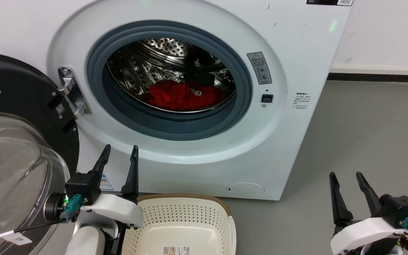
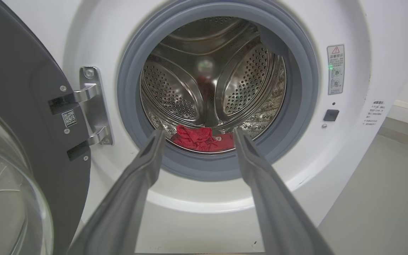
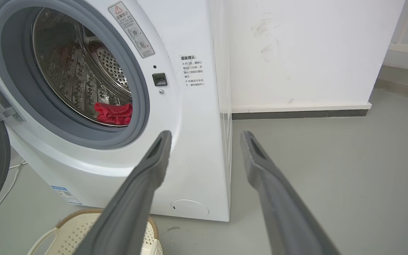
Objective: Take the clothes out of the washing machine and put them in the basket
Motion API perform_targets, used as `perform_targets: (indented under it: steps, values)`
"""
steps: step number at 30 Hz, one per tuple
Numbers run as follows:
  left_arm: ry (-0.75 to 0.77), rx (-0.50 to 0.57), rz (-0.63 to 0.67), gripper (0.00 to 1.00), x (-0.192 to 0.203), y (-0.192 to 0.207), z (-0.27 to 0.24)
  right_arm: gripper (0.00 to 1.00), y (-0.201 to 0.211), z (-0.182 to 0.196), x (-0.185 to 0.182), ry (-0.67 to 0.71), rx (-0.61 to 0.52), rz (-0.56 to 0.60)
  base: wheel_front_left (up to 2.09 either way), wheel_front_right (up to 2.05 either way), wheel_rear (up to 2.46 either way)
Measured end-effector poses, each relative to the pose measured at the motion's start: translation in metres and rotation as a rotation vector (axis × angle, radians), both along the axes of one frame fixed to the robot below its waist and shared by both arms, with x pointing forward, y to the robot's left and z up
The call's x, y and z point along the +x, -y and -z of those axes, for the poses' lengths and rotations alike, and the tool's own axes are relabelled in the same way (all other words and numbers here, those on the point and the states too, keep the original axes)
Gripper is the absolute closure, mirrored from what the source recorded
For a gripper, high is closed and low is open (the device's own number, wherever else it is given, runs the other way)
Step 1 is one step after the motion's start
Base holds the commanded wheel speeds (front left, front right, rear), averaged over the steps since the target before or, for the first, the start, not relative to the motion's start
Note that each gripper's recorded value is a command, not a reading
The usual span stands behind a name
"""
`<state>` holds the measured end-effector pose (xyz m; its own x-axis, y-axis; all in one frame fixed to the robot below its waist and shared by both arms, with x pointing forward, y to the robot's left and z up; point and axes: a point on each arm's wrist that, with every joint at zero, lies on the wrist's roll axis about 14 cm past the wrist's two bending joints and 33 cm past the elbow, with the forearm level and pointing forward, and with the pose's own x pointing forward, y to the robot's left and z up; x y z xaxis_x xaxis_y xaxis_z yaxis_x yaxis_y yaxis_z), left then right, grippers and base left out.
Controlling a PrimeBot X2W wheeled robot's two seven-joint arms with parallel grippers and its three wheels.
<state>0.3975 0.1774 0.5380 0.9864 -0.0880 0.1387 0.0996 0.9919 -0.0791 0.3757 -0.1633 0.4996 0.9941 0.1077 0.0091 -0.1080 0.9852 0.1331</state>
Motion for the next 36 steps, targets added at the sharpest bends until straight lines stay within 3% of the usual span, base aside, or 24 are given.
perform_targets:
  steps: [19,36]
  values:
    - [0.006,0.066,-0.014,0.00,0.002,-0.002,0.004,0.00,-0.006,0.005,0.000,0.006,-0.082,-0.024,0.00,0.00,0.00]
    - [-0.011,0.050,-0.019,0.00,0.003,-0.003,0.010,0.00,-0.002,0.011,-0.002,-0.010,-0.061,-0.010,0.00,0.00,0.00]
